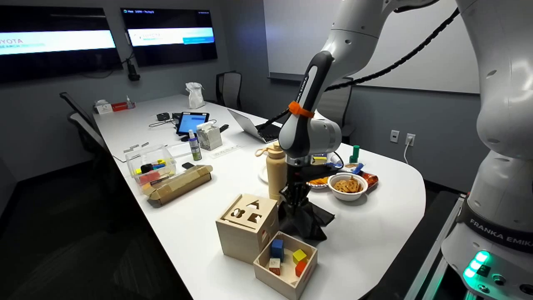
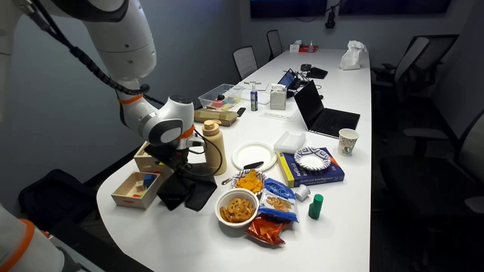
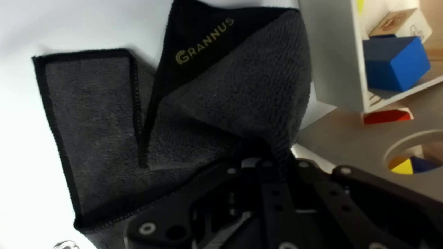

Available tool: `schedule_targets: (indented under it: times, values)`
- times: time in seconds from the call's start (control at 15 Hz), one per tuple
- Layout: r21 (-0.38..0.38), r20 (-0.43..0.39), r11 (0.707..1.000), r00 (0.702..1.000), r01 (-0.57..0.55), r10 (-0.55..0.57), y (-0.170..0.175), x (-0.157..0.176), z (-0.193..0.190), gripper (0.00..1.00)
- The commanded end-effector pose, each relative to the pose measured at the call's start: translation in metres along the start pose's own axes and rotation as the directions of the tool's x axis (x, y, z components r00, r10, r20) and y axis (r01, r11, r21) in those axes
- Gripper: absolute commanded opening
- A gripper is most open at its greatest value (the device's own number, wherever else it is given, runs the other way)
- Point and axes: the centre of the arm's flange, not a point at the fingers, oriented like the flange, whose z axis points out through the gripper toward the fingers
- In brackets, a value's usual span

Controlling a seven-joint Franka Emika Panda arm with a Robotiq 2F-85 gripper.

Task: Use the grey cloth to wipe the table

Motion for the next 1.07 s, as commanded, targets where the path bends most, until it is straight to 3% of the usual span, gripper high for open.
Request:
schedule_targets:
  times: [0.0, 0.2, 0.53, 0.8, 1.0]
  values:
    - [0.063, 0.085, 0.998, 0.996, 0.026, -0.032, 0.006, -0.014, 0.020, 0.01]
    - [0.035, 0.124, 0.998, 0.991, -0.046, 0.041, 0.021, -0.040, 0.027, 0.01]
    - [-0.021, 0.069, 0.969, 0.967, -0.245, 0.246, 0.055, -0.093, 0.006, 0.01]
    - [-0.073, 0.005, 0.900, 0.902, -0.430, 0.432, 0.079, -0.140, -0.017, 0.01]
    - [-0.112, -0.105, 0.840, 0.847, -0.531, 0.521, 0.099, -0.150, -0.041, 0.01]
